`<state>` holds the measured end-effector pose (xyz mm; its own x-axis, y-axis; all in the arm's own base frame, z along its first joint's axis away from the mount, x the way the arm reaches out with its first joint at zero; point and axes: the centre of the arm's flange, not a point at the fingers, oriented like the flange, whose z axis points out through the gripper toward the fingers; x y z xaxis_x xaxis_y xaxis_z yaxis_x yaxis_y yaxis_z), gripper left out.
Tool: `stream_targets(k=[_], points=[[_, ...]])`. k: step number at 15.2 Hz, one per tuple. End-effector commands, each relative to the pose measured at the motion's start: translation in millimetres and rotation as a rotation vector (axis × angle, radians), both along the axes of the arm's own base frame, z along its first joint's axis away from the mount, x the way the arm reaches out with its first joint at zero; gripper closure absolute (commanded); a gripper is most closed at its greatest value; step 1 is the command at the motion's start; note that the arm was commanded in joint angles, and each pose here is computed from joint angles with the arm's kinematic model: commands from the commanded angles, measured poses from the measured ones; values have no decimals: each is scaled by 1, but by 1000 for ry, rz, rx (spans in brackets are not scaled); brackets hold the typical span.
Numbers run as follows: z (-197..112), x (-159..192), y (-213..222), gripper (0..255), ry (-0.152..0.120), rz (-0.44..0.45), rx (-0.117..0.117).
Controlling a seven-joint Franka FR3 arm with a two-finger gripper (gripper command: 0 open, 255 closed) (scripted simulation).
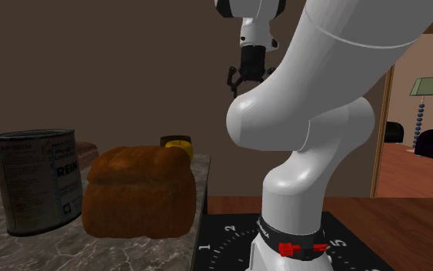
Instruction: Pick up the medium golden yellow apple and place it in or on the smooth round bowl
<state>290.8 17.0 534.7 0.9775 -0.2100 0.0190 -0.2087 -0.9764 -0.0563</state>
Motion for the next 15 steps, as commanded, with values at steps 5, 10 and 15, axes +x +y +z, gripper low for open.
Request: stream_targets(k=[5, 10, 15], points=[[-34, -9, 62, 0, 15, -316, 63], [-59, -1, 116, 0, 27, -571, 113], [-82, 20, 168, 0, 39, -827, 164]])
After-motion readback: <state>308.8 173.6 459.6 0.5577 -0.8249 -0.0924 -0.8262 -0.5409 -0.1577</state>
